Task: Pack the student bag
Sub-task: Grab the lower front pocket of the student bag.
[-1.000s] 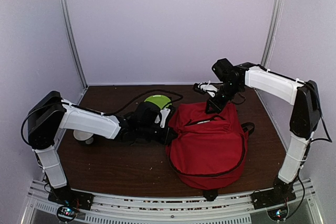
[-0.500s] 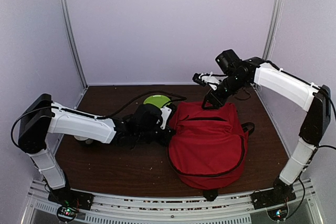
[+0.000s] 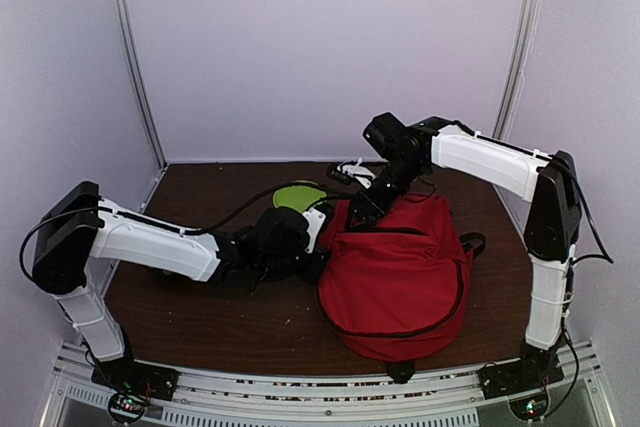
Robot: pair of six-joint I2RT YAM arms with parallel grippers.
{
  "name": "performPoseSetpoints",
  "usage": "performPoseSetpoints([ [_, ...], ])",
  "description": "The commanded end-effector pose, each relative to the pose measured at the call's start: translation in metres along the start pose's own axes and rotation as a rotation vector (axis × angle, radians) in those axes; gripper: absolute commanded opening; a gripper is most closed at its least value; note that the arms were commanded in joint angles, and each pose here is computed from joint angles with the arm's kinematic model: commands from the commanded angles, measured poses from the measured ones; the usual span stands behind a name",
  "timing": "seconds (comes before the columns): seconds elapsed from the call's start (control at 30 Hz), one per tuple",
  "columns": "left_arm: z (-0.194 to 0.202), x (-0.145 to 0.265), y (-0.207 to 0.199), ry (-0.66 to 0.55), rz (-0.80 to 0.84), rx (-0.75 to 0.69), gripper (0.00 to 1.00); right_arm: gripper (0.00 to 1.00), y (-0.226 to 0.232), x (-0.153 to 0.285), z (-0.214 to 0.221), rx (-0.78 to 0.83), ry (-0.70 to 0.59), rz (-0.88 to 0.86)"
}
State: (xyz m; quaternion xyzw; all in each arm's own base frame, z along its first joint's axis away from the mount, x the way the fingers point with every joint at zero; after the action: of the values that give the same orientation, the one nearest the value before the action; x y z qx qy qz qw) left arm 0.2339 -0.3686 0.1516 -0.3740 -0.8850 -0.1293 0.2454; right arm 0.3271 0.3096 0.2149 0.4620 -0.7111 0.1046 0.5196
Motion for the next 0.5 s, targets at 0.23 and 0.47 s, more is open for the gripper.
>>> performPoseSetpoints([
  [0.23,-0.021,0.013,0.001,-0.090,-0.065,-0.030,0.00,0.58,0.010,-0.002,0.011,-0.120,0.035,-0.116],
  [0.47,-0.023,0.014,-0.002,-0.092,-0.075,-0.040,0.00,0.55,0.019,-0.011,0.004,-0.147,0.037,-0.254],
])
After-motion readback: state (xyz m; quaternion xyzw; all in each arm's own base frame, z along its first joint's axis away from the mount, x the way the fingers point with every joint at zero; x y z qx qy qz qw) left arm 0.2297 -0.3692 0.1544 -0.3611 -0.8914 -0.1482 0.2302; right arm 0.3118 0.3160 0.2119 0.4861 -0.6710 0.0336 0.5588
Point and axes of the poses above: each gripper's point midway between its finger pads, its own x axis back along the fingers, its own y axis along the line the jaws close on, z = x × y, the point moved 6 cm from there along x, back along the fingers, and after that the axes turned 9 degrees about -x, right-handed, at the moved point
